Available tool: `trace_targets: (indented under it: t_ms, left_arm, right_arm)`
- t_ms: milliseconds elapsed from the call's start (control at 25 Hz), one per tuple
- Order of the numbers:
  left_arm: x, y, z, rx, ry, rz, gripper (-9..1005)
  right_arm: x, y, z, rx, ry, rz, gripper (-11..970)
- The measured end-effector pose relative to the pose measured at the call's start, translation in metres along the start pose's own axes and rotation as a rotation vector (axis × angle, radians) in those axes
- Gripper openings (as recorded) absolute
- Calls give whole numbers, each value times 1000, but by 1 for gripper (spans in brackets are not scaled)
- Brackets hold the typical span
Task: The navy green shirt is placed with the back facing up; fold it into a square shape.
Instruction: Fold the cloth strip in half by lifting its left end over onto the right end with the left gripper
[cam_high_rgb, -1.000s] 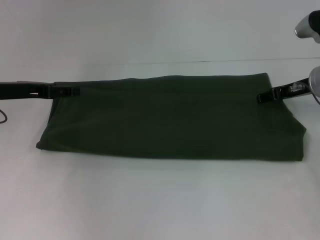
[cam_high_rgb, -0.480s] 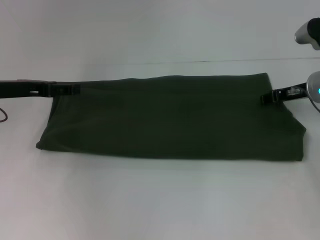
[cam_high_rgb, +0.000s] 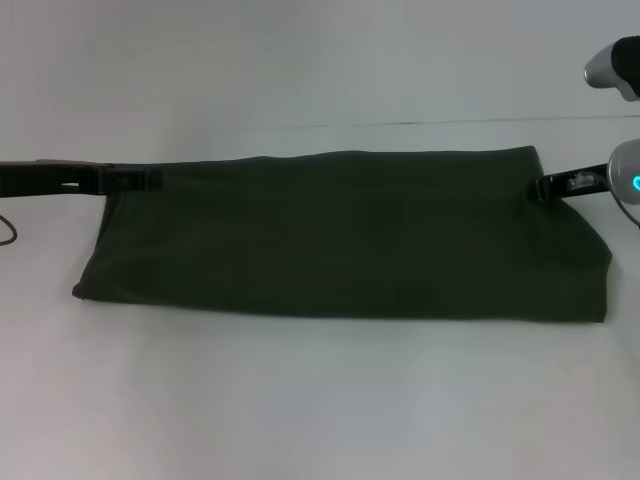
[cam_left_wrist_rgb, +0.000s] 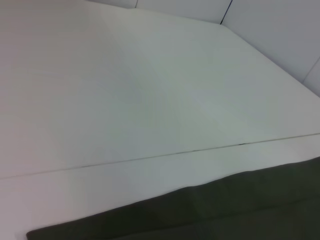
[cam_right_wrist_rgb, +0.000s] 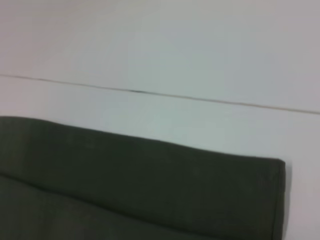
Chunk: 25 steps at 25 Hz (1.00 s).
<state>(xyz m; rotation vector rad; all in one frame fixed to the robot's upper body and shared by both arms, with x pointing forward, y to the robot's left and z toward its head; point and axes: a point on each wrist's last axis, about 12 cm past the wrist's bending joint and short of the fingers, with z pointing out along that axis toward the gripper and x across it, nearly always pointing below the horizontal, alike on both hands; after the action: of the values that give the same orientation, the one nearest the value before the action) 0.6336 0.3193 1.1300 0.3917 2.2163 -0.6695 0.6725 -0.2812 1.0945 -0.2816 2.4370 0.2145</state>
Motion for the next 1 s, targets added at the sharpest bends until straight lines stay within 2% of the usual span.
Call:
trace_targets:
  t_ms: [160,360,720,880,1000]
  left_arm:
    - [0,0,0,-2,-3,2,879]
    - [-1,0,0,-1,-10,2,880]
    - [-1,1,-2,-6,-12,5,879]
    - [0,1,-2,-7,-13,2,880]
    - [1,2,-3,-8,-15,-2,880]
  right_arm:
    - [-5,-1,-3,5,-31,-5,171]
    - [-15,7,-8,-12,-88,-26,65]
    - [-31,20,-14,-38,-149,-58,104]
    - [-32,19,-17,-39,-173,-50,121]
    - [-27,14,-10,-12,-141,-32,134]
